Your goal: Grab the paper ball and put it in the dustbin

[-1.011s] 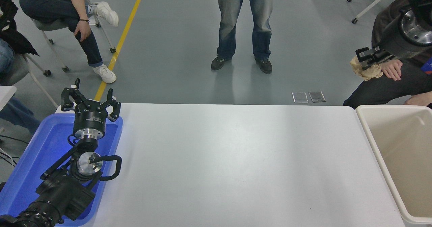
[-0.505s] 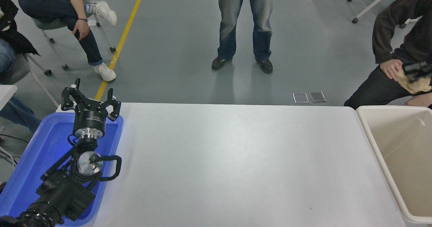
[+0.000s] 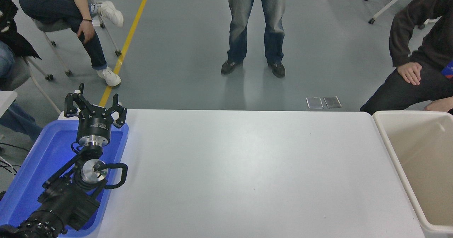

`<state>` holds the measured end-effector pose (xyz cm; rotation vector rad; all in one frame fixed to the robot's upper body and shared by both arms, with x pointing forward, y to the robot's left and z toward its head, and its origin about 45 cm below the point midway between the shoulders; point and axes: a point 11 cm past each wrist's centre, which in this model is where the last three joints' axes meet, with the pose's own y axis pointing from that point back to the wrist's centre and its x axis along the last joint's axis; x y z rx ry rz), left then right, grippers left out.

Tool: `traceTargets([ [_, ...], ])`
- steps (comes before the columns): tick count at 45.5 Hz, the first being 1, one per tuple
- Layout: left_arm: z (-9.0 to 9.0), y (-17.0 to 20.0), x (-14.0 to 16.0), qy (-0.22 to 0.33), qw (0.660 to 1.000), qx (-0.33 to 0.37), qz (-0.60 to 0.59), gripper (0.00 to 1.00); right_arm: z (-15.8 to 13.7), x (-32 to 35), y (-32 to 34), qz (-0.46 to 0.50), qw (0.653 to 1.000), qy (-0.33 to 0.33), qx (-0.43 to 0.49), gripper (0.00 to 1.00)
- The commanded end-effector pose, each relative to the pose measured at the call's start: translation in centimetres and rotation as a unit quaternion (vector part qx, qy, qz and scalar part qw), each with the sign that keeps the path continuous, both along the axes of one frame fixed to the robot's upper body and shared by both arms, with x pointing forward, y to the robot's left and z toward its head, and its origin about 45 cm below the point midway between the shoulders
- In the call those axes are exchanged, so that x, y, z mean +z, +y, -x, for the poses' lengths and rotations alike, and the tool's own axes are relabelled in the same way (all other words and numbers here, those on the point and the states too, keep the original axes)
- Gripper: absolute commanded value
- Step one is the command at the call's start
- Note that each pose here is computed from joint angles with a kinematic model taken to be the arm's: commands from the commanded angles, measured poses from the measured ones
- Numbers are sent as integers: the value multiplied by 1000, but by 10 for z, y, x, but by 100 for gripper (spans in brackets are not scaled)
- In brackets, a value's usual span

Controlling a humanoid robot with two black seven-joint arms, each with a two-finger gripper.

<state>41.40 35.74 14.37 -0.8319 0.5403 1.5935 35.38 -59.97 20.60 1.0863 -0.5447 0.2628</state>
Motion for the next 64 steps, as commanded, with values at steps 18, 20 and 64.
traceTargets([
  [18, 0, 0, 1, -1, 1000, 0, 0, 99, 27, -117, 53, -95, 989, -102, -55, 100],
  [20, 0, 0, 1, -1, 1000, 1, 0, 99, 27, -117, 53, -96, 988, -103, -57, 100],
  [64, 0, 0, 0, 0, 1000, -1, -1, 99, -80, -4, 193, -424, 870, -247, -60, 100],
])
